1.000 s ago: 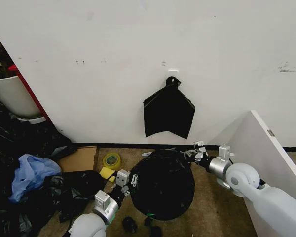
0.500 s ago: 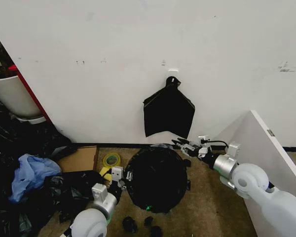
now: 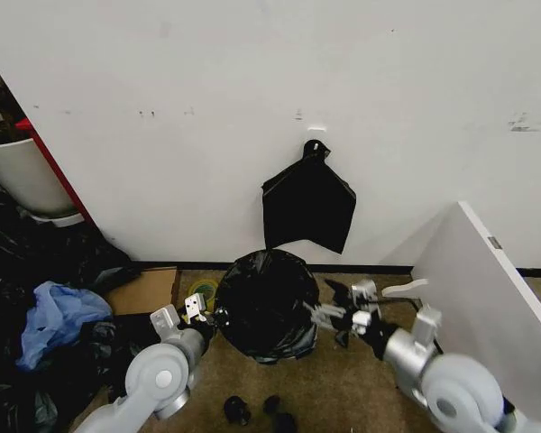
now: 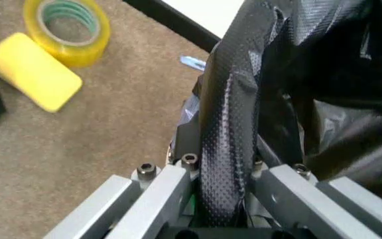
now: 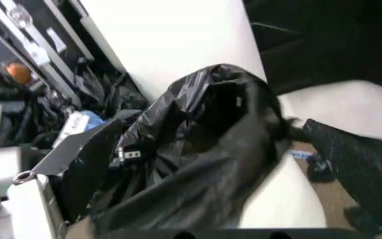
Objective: Place the garbage bag over the trash bin.
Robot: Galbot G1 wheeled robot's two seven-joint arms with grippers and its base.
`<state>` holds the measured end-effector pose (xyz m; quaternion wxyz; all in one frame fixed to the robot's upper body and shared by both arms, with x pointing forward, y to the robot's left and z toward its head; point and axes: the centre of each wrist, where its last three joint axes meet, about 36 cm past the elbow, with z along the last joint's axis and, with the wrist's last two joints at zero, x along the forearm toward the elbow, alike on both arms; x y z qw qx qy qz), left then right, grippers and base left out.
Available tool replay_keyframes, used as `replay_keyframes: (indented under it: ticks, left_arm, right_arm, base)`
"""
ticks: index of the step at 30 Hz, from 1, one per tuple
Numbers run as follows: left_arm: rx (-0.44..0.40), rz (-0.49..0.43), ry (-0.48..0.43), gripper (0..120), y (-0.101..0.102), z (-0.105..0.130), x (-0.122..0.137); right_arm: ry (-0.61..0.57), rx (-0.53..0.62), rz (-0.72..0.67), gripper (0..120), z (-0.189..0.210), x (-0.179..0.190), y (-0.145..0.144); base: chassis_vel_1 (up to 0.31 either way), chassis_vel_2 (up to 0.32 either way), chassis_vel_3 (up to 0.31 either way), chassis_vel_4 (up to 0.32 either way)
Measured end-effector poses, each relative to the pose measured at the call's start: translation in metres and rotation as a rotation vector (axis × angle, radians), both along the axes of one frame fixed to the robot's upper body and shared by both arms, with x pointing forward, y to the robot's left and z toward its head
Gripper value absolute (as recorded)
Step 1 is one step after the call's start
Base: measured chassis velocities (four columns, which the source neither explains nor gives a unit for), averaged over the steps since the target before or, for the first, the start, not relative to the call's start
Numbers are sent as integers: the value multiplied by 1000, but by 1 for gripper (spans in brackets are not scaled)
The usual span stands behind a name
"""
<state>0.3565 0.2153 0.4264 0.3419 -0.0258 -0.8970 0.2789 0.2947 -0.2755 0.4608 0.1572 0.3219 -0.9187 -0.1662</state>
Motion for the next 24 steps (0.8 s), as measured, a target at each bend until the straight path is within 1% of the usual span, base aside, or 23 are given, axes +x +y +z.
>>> replay_keyframes:
  ticks: [1, 3, 5, 6, 9, 13, 20, 23, 24]
  left_arm:
    - [2, 2, -1, 1, 2, -1, 1]
    - [6, 12, -9, 1, 8, -1, 4]
    - [6, 15, -12, 1, 10, -1, 5]
    - [2, 19, -17, 1, 12, 0, 6]
    - [-6, 15, -21, 1, 12, 1, 5]
    - [-12, 1, -28, 1, 10, 5, 1]
    - [-13, -14, -29, 1, 10, 6, -5]
    - [-18, -20, -33, 1, 8, 8, -6]
    - [-18, -20, -33, 1, 8, 8, -6]
  right_arm:
    - [11, 8, 0, 100, 0, -4, -2]
    - [82, 21, 14, 100, -10, -24, -8]
    - [98, 22, 18, 100, -13, -28, -8]
    - [140, 33, 23, 100, -22, -37, -6]
    - [219, 64, 19, 100, -42, -49, 3]
    - [264, 107, 11, 100, -55, -52, 11]
    - [319, 162, -31, 100, -64, -48, 15]
    - [338, 175, -27, 90, -68, -50, 19]
    - [338, 175, -27, 90, -68, -50, 19]
  base:
    - [0, 0, 0, 0]
    - [0, 0, 0, 0]
    - [0, 0, 0, 0]
    - [0, 0, 0, 0]
    - [0, 0, 0, 0]
    - [0, 0, 0, 0]
    - [0, 0, 0, 0]
    - [0, 0, 0, 0]
    - [0, 0, 0, 0]
